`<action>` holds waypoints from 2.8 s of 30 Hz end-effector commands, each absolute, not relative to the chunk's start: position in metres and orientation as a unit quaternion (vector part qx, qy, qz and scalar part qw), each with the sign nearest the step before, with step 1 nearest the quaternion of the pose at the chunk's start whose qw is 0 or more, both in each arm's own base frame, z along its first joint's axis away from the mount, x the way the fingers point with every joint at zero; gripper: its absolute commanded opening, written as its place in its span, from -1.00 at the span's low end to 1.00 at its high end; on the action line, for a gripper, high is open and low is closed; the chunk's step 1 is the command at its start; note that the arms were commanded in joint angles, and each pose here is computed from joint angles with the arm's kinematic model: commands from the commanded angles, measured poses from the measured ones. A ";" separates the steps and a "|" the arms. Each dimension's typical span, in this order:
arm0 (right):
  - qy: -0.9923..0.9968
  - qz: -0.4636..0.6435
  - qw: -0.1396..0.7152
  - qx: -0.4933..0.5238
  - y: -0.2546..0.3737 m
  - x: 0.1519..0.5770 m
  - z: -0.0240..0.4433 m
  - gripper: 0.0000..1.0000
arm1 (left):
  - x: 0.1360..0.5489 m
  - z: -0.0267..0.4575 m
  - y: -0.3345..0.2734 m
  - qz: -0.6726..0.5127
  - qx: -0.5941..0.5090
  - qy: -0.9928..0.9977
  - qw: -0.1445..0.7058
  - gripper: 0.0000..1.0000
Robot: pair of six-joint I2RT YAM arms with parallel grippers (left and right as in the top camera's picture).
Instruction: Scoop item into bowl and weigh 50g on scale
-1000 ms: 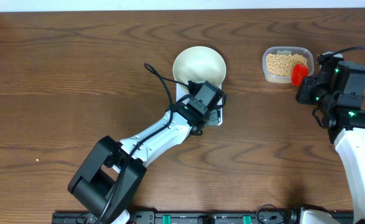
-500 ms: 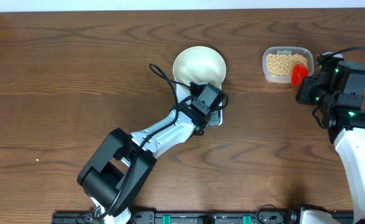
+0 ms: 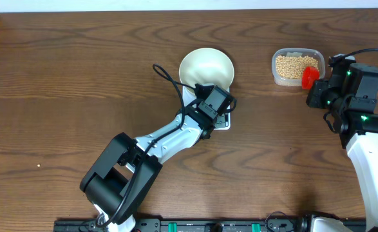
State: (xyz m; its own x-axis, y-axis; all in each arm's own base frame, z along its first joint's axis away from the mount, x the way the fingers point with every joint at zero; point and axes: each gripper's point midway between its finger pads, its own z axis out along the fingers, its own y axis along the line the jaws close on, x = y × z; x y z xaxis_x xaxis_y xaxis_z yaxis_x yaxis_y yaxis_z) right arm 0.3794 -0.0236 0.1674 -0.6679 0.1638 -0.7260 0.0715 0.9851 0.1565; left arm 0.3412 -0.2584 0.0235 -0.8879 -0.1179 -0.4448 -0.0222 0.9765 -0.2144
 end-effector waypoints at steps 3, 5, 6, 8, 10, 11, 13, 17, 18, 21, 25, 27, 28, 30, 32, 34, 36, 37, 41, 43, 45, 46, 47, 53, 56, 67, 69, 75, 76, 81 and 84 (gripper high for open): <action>0.906 0.050 0.415 0.058 -0.026 0.383 0.179 -0.98 | 0.340 0.016 -0.256 -0.096 -0.039 0.968 0.228 -0.86; 0.906 0.050 0.415 0.058 -0.026 0.383 0.179 -0.98 | 0.338 0.016 -0.259 -0.103 -0.037 0.969 0.221 -0.85; 0.906 0.050 0.416 0.058 -0.026 0.383 0.179 -0.98 | 0.337 0.016 -0.260 -0.106 -0.036 0.969 0.219 -0.85; 0.906 0.050 0.415 0.058 -0.026 0.383 0.179 -0.98 | 0.337 0.016 -0.260 -0.107 -0.036 0.969 0.219 -0.85; 0.906 0.050 0.415 0.058 -0.026 0.383 0.179 -0.98 | 0.337 0.016 -0.261 -0.108 -0.036 0.969 0.219 -0.85; 0.906 0.050 0.415 0.058 -0.025 0.383 0.179 -0.98 | 0.337 0.016 -0.261 -0.108 -0.036 0.969 0.219 -0.85; 0.906 0.050 0.415 0.058 -0.026 0.383 0.179 -0.98 | 0.337 0.015 -0.261 -0.107 -0.036 0.969 0.219 -0.85; 0.906 0.050 0.415 0.058 -0.026 0.383 0.179 -0.98 | 0.337 0.010 -0.261 -0.106 -0.041 0.970 0.216 -0.85; 0.906 0.050 0.415 0.058 -0.025 0.383 0.179 -0.98 | 0.337 0.007 -0.261 -0.104 -0.041 0.970 0.214 -0.85; 0.907 0.050 0.415 0.058 -0.026 0.382 0.178 -0.98 | 0.337 0.002 -0.261 -0.103 -0.040 0.972 0.209 -0.85; 0.907 0.050 0.415 0.058 -0.026 0.382 0.178 -0.98 | 0.335 0.001 -0.259 -0.100 -0.040 0.973 0.207 -0.85; 0.907 0.050 0.415 0.058 -0.025 0.382 0.178 -0.98 | 0.334 0.001 -0.258 -0.097 -0.040 0.973 0.204 -0.85; 0.907 0.050 0.415 0.058 -0.026 0.382 0.178 -0.98 | 0.334 0.000 -0.258 -0.096 -0.040 0.974 0.203 -0.85; 0.907 0.050 0.415 0.058 -0.025 0.382 0.178 -0.98 | 0.333 0.000 -0.257 -0.095 -0.040 0.974 0.202 -0.85; 0.907 0.050 0.415 0.058 -0.025 0.382 0.178 -0.98 | 0.333 -0.001 -0.257 -0.094 -0.040 0.974 0.201 -0.85; 0.907 0.050 0.415 0.058 -0.025 0.382 0.178 -0.99 | 0.332 -0.002 -0.253 -0.087 -0.054 0.975 0.199 -0.85; 0.907 0.050 0.415 0.058 -0.025 0.382 0.178 -0.98 | 0.330 -0.004 -0.248 -0.076 -0.065 0.976 0.195 -0.85; 0.907 0.050 0.415 0.058 -0.025 0.382 0.178 -0.98 | 0.329 -0.004 -0.247 -0.075 -0.065 0.976 0.194 -0.85; 0.907 0.050 0.414 0.058 -0.025 0.382 0.178 -0.98 | 0.327 -0.010 -0.241 -0.066 -0.079 0.977 0.185 -0.85; 0.907 0.051 0.414 0.059 -0.025 0.382 0.178 -0.98 | 0.328 -0.011 -0.237 -0.058 -0.084 0.977 0.185 -0.85; 0.907 0.053 0.414 0.059 -0.025 0.382 0.178 -0.98 | 0.328 -0.014 -0.235 -0.055 -0.085 0.978 0.183 -0.85; 0.907 0.054 0.415 0.058 -0.024 0.382 0.178 -0.98 | 0.328 -0.015 -0.234 -0.053 -0.086 0.978 0.182 -0.85; 0.907 0.055 0.415 0.058 -0.024 0.382 0.178 -0.98 | 0.328 -0.016 -0.234 -0.052 -0.086 0.978 0.182 -0.85; 0.907 0.055 0.415 0.058 -0.024 0.382 0.178 -0.98 | 0.330 -0.015 -0.232 -0.048 -0.087 0.977 0.187 -0.85; 0.907 0.055 0.413 0.058 -0.024 0.382 0.178 -0.98 | 0.329 -0.016 -0.231 -0.044 -0.087 0.978 0.187 -0.85; 0.907 0.055 0.413 0.058 -0.024 0.382 0.178 -0.98 | 0.333 0.004 -0.232 -0.052 -0.075 0.975 0.204 -0.85; 0.907 0.055 0.413 0.058 -0.024 0.382 0.178 -0.98 | 0.330 0.030 -0.245 -0.094 -0.048 0.973 0.207 -0.85; 0.907 0.055 0.413 0.058 -0.024 0.382 0.178 -0.98 | 0.307 0.087 -0.238 -0.128 -0.040 0.970 0.205 -0.86; 0.907 0.055 0.413 0.058 -0.024 0.382 0.178 -0.98 | 0.303 0.096 -0.235 -0.130 -0.040 0.969 0.208 -0.86; 0.900 0.084 0.425 0.043 -0.013 0.386 0.184 -0.98 | 0.299 0.168 -0.209 -0.165 -0.042 0.946 0.276 -0.85; 0.892 0.102 0.438 0.044 -0.009 0.391 0.191 -0.98 | 0.312 0.201 -0.180 -0.177 -0.071 0.927 0.323 -0.85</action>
